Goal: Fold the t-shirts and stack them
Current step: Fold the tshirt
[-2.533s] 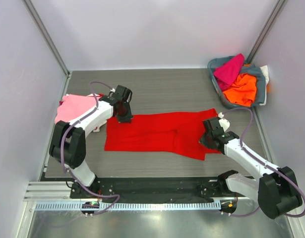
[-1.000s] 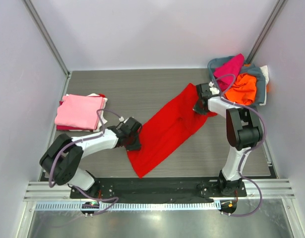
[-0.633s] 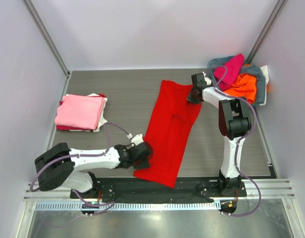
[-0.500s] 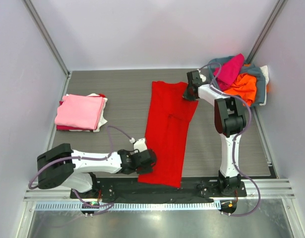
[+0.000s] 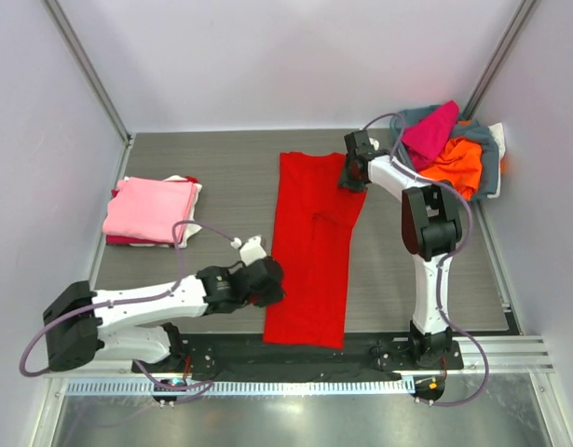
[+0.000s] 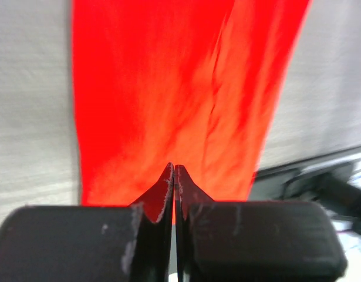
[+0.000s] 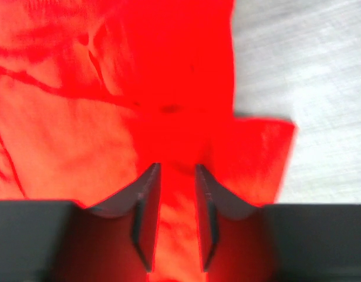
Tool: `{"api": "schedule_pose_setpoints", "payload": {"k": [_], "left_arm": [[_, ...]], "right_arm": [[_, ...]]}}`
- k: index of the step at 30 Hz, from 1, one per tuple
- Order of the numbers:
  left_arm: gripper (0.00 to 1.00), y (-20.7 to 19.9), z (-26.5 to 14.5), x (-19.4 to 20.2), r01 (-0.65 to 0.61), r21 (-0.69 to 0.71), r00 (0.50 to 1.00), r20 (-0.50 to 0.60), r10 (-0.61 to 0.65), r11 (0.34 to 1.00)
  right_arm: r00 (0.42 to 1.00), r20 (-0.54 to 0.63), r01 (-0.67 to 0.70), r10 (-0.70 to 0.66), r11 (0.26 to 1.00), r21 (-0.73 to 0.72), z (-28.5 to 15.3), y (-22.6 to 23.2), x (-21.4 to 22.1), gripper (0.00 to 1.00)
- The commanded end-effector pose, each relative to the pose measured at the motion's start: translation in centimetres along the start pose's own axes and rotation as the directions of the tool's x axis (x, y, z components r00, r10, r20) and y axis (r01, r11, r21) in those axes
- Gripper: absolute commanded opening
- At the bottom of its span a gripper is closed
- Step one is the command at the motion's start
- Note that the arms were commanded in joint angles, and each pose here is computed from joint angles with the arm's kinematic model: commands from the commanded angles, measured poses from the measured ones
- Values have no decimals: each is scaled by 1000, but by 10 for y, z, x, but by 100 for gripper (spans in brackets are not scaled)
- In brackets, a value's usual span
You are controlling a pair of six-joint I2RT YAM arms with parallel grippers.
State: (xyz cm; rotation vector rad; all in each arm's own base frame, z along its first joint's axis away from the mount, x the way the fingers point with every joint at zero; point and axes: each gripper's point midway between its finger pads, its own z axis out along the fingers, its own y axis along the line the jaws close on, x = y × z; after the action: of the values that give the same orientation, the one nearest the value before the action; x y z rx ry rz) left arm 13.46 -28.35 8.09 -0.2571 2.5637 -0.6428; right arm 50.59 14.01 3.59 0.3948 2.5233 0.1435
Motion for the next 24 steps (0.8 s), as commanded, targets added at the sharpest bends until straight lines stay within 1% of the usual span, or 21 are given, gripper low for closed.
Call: {"api": "schedule_pose_setpoints", "payload": {"k": [1, 2, 4, 6, 7, 8, 9, 10, 11, 12, 13, 14, 15, 16, 17, 18, 20, 21, 22, 23, 24], "left_arm": [[2, -5, -15, -41, 11, 37, 997, 76, -13, 999], [5, -5, -21, -50, 19, 51, 995, 93, -23, 999], [8, 3, -22, -70, 32, 47, 993, 113, -38, 998], [13, 7, -24, -89, 62, 51, 988, 136, -68, 997], [15, 10, -23, -95, 54, 48, 988, 143, -61, 997], [33, 11, -22, -100, 64, 47, 987, 144, -70, 997], [38, 16, -19, -111, 87, 40, 983, 156, -92, 995], [43, 13, -18, -113, 90, 59, 986, 137, -97, 994], [45, 13, -15, -116, 103, 66, 986, 126, -110, 993], [45, 12, -11, -127, 125, 77, 982, 130, -134, 989], [45, 7, -11, -128, 129, 102, 985, 105, -139, 986], [43, 5, -9, -132, 132, 107, 984, 105, -144, 985], [42, -1, -8, -142, 138, 121, 981, 117, -153, 983], [39, -5, -7, -147, 136, 130, 981, 122, -152, 982], [35, -9, -6, -152, 127, 140, 981, 131, -145, 982], [33, -11, -5, -157, 125, 141, 980, 137, -145, 982], [29, -20, 2, -169, 121, 141, 980, 141, -141, 983], [27, -21, 7, -174, 128, 137, 979, 141, -147, 982], [25, -27, 13, -180, 130, 136, 980, 134, -148, 982], [17, -29, 19, -184, 135, 137, 980, 131, -153, 981], [14, -32, 21, -190, 140, 141, 978, 136, -159, 980]], "right_arm": [[997, 77, 21, -15, 997, -75, -54, 10, -24, 39], [997, 80, 24, -16, 995, -93, -65, 9, -19, 41], [996, 84, 31, -20, 991, -128, -74, 12, -12, 45], [996, 74, 50, -40, 988, -149, -86, 9, 4, 47], [997, 67, 53, -44, 988, -147, -89, 8, 12, 48], [997, 53, 58, -51, 989, -136, -92, -1, 24, 48], [997, 54, 58, -51, 988, -142, -95, -3, 29, 48], [997, 50, 57, -50, 989, -139, -96, -7, 34, 48], [998, 21, 57, -54, 990, -131, -94, -15, 48, 47], [998, 38, 54, -49, 988, -147, -101, -13, 47, 44], [998, 31, 53, -49, 987, -154, -102, -15, 52, 42], [999, 14, 52, -50, 987, -155, -101, -18, 61, 40], [999, 14, 53, -51, 985, -165, -103, -18, 64, 35], [998, 16, 55, -53, 982, -181, -107, -17, 65, 34], [998, -6, 54, -56, 979, -196, -107, -17, 74, 32], [998, -3, 57, -58, 978, -201, -109, -16, 75, 29], [998, -3, 57, -58, 978, -200, -110, -18, 78, 26], [998, 0, 58, -59, 978, -201, -110, -17, 77, 22], [998, -2, 57, -58, 979, -196, -108, -19, 77, 20], [998, 2, 58, -59, 979, -197, -108, -16, 74, 18], [998, 3, 60, -60, 978, -199, -107, -15, 72, 12]]}}
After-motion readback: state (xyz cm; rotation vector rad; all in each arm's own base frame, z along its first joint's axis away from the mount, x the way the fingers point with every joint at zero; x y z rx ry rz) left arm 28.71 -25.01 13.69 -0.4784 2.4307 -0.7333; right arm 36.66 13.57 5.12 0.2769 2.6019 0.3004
